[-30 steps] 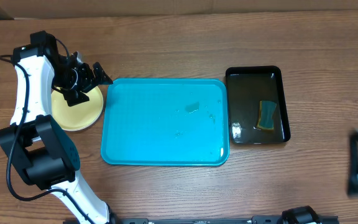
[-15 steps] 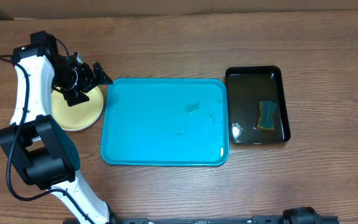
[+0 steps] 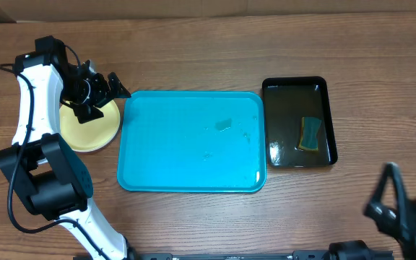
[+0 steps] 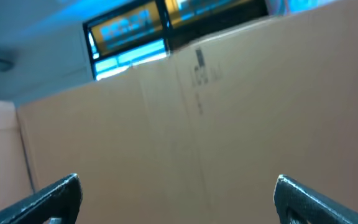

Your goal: Clean dirty plates on tray and stack at the side

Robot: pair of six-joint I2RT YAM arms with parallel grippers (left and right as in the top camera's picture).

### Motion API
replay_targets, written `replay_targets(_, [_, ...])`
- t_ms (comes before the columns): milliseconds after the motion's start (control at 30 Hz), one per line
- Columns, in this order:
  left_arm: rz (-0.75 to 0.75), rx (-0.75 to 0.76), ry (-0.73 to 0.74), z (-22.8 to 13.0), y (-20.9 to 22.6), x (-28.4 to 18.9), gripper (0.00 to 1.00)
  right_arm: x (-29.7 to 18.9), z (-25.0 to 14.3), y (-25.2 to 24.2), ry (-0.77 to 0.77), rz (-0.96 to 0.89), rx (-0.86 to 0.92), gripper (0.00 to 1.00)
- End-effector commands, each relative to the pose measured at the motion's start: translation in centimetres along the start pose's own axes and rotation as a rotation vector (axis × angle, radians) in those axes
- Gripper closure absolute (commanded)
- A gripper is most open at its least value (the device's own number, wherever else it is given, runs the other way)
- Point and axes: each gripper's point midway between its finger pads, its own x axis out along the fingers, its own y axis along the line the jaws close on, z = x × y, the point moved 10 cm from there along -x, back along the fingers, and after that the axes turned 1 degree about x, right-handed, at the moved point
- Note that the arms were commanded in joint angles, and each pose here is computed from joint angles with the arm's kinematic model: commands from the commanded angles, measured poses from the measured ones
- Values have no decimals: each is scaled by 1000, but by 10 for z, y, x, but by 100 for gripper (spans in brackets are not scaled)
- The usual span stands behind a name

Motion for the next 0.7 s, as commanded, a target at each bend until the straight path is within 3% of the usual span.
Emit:
replay_targets(0, [2,0,18,-2,1,5,0,1,-36,-9,31,26,0,0])
replay_targets(400, [2,0,18,-2,1,5,0,-2,-147,-47,1,32,0,0])
replay_targets(667, [2,0,18,-2,1,5,0,-7,-195,-66,125,-49,2,0])
